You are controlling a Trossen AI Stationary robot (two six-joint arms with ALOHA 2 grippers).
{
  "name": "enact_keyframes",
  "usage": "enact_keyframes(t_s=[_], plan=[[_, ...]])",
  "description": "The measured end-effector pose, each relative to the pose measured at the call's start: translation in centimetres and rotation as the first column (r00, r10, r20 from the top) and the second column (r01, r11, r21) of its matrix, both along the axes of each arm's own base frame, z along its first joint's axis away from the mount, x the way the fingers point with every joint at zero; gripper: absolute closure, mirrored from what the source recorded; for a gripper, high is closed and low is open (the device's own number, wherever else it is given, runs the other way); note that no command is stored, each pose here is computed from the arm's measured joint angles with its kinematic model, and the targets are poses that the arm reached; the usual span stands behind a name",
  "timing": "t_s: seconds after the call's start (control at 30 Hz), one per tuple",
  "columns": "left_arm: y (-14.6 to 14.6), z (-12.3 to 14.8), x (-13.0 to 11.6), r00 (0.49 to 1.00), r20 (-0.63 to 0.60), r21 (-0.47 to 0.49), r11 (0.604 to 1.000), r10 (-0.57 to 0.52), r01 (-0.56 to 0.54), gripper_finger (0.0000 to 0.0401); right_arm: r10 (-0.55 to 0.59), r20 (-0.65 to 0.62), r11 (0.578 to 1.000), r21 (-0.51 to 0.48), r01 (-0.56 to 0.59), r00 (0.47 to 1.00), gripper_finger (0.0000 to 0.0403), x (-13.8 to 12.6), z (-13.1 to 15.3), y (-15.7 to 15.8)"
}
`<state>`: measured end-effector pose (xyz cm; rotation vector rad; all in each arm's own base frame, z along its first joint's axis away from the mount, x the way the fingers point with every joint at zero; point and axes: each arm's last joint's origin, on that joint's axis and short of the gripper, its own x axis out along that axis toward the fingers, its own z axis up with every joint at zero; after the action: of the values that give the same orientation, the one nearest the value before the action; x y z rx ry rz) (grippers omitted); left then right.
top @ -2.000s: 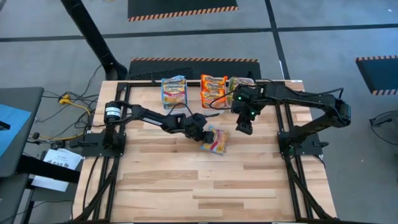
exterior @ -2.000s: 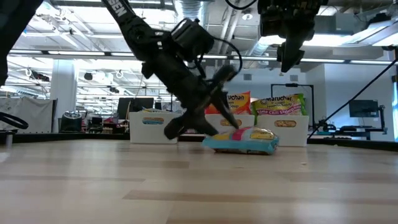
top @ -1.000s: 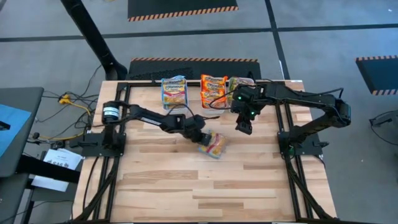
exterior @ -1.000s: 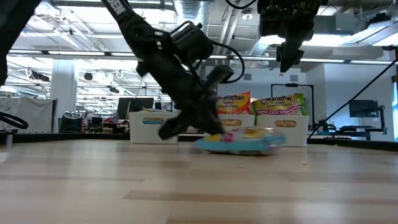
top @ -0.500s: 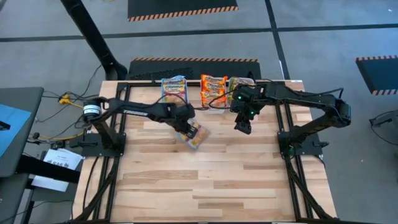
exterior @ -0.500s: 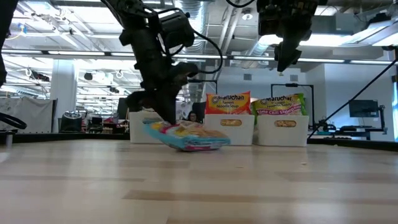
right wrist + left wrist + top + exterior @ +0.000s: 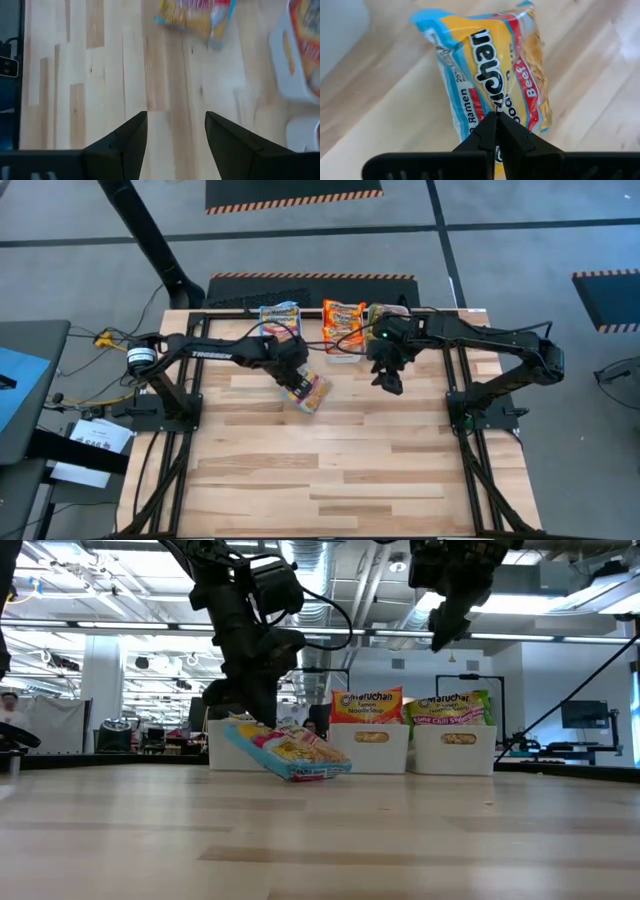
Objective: Sort Maruchan noodles
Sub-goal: Put the blue noodle pack into the left white bin
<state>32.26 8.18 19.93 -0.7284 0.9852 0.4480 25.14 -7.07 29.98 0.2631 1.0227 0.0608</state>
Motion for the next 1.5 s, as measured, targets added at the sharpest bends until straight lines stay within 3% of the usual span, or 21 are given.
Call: enact_keyframes(t_s=[0.17,0.3,0.57,0.97,1.13,1.33,1.5], plan=[[-1.0,0.3,-0.5,0.995,-0.04,0.006,0.996,-0.087,0.087,0.0401,0.025,0.094,0.999,-0.044,-0.02,0.995,0.018,0.7,0.5,-0.2],[-1.1,1.3,-1.4,0.993,-0.075,0.064,0.993,-0.093,0.098,0.0401,0.028,0.15,0.998,-0.065,-0.019,0.988,0.018,1.2,0.8,-0.4],[-1.0,4.2,-3.0,0.991,-0.029,0.174,0.976,-0.129,0.132,0.0401,0.033,0.233,0.996,-0.093,-0.011,0.972,0.018,1.8,1.3,-0.6],[0.7,5.0,-4.3,0.974,-0.074,0.26,0.938,-0.216,0.228,0.0401,-0.064,0.267,0.996,-0.045,0.078,0.962,0.018,2.2,1.7,-0.7],[1.7,5.2,-4.8,0.977,-0.095,0.302,0.93,-0.19,0.21,0.0401,-0.088,0.273,0.995,-0.025,0.098,0.958,0.018,2.2,1.7,-0.7],[2.9,4.9,-5.9,0.977,-0.111,0.201,0.959,-0.181,0.2,0.0397,-0.119,0.284,0.992,0.0,0.125,0.951,0.018,2.4,1.9,-0.7],[3.5,4.9,-6.3,0.978,-0.022,0.064,0.975,-0.21,0.211,0.0368,-0.138,0.281,0.99,0.015,0.139,0.95,0.018,2.4,1.9,-0.8]])
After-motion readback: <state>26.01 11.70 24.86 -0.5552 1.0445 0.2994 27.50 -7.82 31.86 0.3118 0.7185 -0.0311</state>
